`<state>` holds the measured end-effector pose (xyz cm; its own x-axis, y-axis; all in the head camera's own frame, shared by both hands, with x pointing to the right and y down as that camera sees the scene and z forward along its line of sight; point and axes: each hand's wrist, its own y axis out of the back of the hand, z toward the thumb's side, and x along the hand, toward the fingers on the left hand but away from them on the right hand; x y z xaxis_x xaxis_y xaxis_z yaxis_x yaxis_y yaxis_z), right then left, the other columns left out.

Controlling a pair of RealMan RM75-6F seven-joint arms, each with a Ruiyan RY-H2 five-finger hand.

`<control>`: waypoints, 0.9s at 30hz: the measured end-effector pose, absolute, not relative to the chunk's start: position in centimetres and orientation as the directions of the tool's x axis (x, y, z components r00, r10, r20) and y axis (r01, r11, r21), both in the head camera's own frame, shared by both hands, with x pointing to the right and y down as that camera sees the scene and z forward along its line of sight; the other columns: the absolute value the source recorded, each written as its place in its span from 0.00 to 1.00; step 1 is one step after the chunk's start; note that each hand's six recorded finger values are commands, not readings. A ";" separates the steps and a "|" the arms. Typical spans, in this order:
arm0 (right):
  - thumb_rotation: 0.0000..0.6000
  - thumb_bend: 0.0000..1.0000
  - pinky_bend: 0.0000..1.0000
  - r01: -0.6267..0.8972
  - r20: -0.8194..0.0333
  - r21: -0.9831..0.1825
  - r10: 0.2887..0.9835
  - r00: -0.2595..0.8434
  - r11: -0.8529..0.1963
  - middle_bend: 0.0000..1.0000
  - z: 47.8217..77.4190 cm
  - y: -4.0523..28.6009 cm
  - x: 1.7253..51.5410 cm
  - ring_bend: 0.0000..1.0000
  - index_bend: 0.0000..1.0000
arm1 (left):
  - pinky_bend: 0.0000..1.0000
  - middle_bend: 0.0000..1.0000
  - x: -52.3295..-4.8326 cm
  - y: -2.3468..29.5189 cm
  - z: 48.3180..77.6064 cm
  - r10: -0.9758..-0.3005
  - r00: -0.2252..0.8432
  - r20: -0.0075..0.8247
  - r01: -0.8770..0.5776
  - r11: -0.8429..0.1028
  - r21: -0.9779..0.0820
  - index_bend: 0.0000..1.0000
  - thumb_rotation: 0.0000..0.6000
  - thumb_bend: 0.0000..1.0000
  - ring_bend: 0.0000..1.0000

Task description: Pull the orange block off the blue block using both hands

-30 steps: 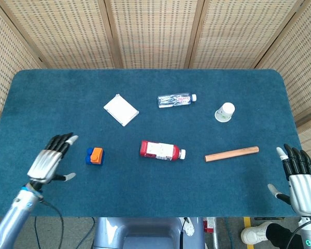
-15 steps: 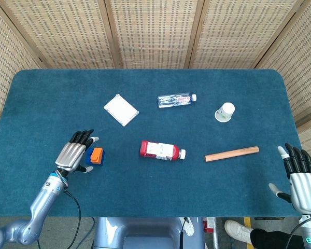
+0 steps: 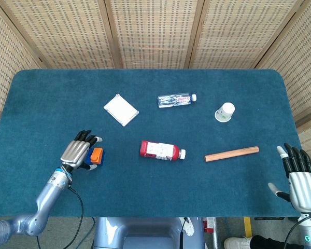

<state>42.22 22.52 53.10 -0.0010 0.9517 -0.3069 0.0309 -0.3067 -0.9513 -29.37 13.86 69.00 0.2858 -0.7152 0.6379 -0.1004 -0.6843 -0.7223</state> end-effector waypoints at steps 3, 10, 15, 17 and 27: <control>1.00 0.00 0.00 0.032 -0.310 -0.950 0.951 -0.003 -0.310 0.00 53.2 22.5 42.3 0.00 0.00 | 0.00 0.31 -29.3 13.7 68.9 -0.717 0.285 0.636 -0.095 -0.681 -0.726 0.29 1.00 0.18 0.00; 1.00 0.00 0.00 0.040 -0.317 -0.948 0.948 -0.005 -0.316 0.00 53.3 22.4 42.3 0.00 0.00 | 0.00 0.39 -29.6 13.5 69.0 -0.719 0.266 0.641 -0.073 -0.679 -0.731 0.38 1.00 0.23 0.00; 1.00 0.00 0.00 0.045 -0.317 -0.947 0.948 -0.005 -0.317 0.00 53.3 22.4 42.4 0.00 0.00 | 0.00 0.46 -29.8 13.3 69.0 -0.723 0.260 0.640 -0.062 -0.674 -0.736 0.46 1.00 0.26 0.00; 1.00 0.00 0.00 0.047 -0.317 -0.947 0.948 -0.004 -0.317 0.00 53.3 22.4 42.4 0.00 0.00 | 0.00 0.48 -29.9 13.2 69.0 -0.726 0.259 0.637 -0.060 -0.670 -0.740 0.49 1.00 0.28 0.00; 1.00 0.00 0.00 0.047 -0.317 -0.947 0.948 0.000 -0.317 0.00 53.3 22.4 42.3 0.00 0.00 | 0.00 0.52 -30.6 12.2 67.3 -0.764 0.259 0.590 -0.146 -0.635 -0.758 0.54 1.00 0.31 0.00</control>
<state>42.29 22.43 53.27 0.0005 0.9485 -0.3169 0.0473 -0.3166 -0.9474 -30.56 12.17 67.32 0.2589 -0.7644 0.5905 -0.1461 -0.6353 -0.7583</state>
